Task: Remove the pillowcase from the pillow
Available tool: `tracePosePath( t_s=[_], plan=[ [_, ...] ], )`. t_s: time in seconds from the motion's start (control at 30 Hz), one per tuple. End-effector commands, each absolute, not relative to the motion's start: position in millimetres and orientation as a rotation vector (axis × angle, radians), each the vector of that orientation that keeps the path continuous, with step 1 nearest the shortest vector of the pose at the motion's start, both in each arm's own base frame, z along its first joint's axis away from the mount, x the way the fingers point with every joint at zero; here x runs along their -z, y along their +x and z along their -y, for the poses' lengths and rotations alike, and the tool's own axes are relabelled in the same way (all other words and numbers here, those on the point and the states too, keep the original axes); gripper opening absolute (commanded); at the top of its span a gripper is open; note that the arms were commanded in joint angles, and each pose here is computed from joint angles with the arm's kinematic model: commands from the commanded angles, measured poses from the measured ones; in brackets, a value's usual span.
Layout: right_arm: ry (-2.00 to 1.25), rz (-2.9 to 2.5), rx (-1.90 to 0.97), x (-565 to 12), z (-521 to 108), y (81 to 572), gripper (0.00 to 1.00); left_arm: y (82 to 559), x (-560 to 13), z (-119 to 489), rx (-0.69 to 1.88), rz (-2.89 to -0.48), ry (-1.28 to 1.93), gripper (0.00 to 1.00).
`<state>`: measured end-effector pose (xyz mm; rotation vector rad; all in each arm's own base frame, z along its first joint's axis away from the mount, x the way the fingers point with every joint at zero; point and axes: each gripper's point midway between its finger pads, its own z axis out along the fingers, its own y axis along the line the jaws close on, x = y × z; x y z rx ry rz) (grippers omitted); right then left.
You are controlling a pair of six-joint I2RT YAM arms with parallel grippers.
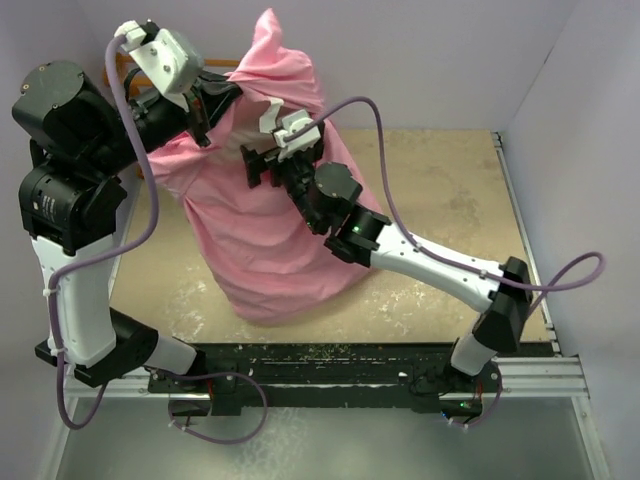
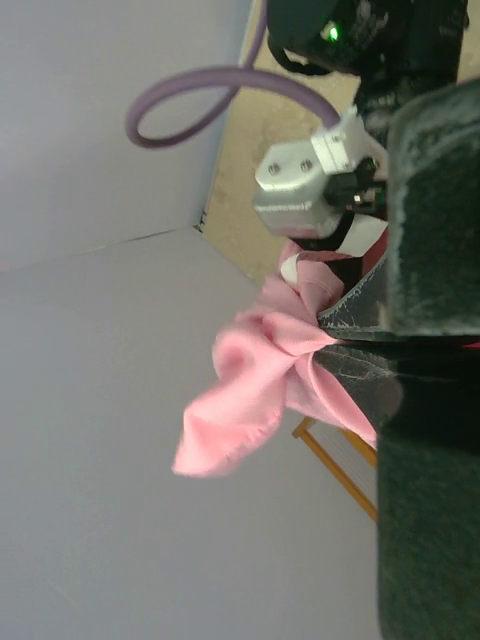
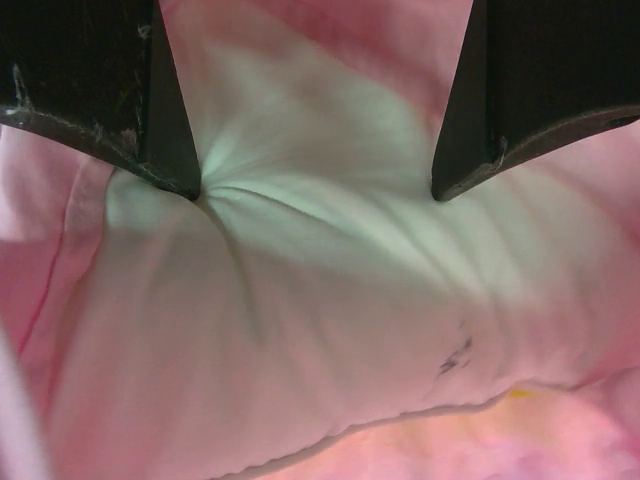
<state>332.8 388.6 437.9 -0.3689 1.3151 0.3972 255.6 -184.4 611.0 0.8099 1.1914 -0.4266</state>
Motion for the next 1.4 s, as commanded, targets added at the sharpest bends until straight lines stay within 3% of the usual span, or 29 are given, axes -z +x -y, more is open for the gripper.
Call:
tracePosePath(
  t_s=[0.0,0.2,0.5,0.8,1.13,1.37],
  plan=[
    [-0.171,-1.101,-0.481,-519,-381,339,0.99,198,-672,181,0.544,-0.974,0.784,0.00],
    [-0.134,-1.004,-0.662,-552,-397,328,0.99,199,-674,177,0.499,-0.954,0.781,0.00],
    [-0.144,-0.999,-0.951,-521,-425,277,0.97,197,-660,189,0.600,-0.995,0.810,0.00],
    [0.290,-1.069,-0.890,-510,-406,283,0.98,199,-640,206,0.762,-1.096,0.816,0.00],
    [0.415,-1.035,-0.849,-536,-402,274,0.99,192,-633,212,0.817,-1.108,0.856,0.00],
    [0.526,-1.158,-0.646,-515,-406,291,0.97,188,-634,214,0.848,-1.104,0.861,0.00]
  ],
)
